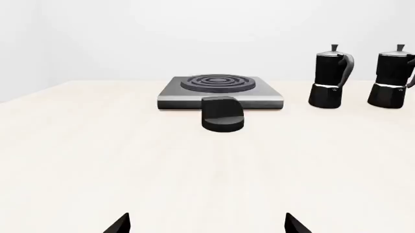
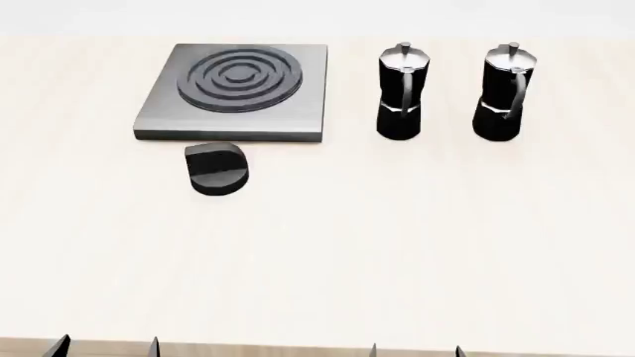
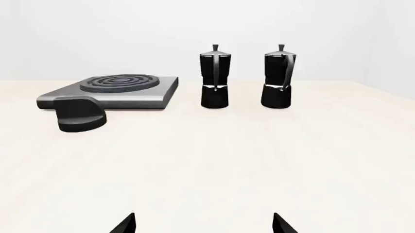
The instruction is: Turn off the stove.
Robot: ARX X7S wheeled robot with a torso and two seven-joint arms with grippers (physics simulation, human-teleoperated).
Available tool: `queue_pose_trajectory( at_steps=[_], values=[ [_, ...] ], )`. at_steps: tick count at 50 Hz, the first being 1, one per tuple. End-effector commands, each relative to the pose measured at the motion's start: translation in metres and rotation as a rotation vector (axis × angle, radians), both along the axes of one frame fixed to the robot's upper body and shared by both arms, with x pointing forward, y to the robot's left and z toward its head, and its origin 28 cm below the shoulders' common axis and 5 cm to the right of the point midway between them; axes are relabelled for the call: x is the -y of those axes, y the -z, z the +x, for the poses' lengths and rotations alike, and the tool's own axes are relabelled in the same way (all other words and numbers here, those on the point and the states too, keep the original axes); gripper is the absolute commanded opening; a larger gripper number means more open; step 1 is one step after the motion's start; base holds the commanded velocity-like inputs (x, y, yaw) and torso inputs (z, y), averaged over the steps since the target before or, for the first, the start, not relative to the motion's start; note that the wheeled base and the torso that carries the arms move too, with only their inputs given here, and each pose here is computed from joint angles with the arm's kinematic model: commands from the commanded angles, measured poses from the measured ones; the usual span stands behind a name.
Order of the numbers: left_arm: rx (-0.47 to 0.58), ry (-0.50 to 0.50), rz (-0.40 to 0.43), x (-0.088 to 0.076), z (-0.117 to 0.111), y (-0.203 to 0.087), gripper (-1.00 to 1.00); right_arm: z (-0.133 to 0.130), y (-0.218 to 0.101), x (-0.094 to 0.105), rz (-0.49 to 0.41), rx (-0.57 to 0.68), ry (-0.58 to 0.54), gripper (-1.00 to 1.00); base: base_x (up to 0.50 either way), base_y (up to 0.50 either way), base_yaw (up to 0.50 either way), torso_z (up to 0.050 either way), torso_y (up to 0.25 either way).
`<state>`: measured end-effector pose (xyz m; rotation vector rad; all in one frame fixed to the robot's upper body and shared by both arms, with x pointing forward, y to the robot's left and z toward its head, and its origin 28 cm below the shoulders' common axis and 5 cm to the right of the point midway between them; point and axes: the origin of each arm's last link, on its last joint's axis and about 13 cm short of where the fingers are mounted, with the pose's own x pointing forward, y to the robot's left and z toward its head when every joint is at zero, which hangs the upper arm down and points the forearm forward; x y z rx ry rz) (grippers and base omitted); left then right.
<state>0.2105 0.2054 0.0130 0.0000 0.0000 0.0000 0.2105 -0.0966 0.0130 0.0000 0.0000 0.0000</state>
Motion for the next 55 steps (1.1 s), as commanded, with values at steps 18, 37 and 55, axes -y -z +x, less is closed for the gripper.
queue_pose_trajectory(
  at_steps=[18, 37, 55],
  values=[
    [0.016, 0.001, 0.024, 0.0, -0.001, -0.001, 1.0, -0.001, -0.003, -0.002, 0.007, -0.003, 0.001, 1.0, 0.0, 0.0, 0.0, 0.0, 0.0],
    [0.096, -0.033, 0.001, -0.003, 0.004, -0.018, 1.0, -0.007, -0.029, -0.004, -0.041, 0.072, -0.006, 1.0, 0.0, 0.0, 0.0, 0.0, 0.0],
    [0.199, -0.007, -0.056, -0.008, -0.006, -0.059, 1.0, -0.023, -0.082, -0.005, -0.168, 0.249, 0.014, 1.0, 0.0, 0.0, 0.0, 0.0, 0.0]
  ],
)
